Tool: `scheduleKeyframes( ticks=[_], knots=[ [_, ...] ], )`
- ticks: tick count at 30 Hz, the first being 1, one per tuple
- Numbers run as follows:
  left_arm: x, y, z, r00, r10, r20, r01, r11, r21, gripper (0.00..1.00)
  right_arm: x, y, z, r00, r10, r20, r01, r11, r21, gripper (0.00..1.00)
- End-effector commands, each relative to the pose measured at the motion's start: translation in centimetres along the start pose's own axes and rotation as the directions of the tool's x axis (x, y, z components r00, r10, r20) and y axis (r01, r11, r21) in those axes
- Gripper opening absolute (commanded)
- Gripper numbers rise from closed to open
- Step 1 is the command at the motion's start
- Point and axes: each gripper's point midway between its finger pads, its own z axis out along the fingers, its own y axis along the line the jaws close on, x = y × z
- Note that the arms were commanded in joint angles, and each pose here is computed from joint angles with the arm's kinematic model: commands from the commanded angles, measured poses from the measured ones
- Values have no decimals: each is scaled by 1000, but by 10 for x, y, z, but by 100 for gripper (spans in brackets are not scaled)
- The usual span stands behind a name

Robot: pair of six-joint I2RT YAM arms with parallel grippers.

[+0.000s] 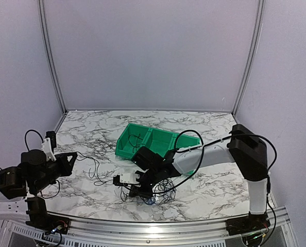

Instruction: Untangle the cables

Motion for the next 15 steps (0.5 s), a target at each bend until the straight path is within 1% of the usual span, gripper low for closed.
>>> scheduleKeyframes(
  ticks=[1,3,6,7,10,12,15],
  knots=[
    [-62,-4,-33,992,75,105,-72,997,-34,0,58,7,-23,992,18,-125,-18,1000,0,0],
    [-87,-1,-51,985,123,124,-114,991,-71,0,74,5,-36,990,33,-135,-30,999,29,0],
    [-130,2,-80,970,163,181,-142,982,-122,0,102,1,-49,985,83,-149,-76,996,51,0],
    [-143,4,-89,965,167,204,-141,981,-136,0,112,1,-52,983,99,-156,-92,994,54,0],
    [-180,8,-116,948,163,275,-122,980,-160,0,122,-8,-60,980,131,-147,-121,990,70,0],
    [-191,8,-124,941,159,298,-112,979,-168,0,122,-14,-64,979,154,-134,-146,987,67,0],
    [-188,4,-118,944,167,283,-122,978,-170,0,116,-16,-66,982,149,-117,-143,988,57,0]
  ],
)
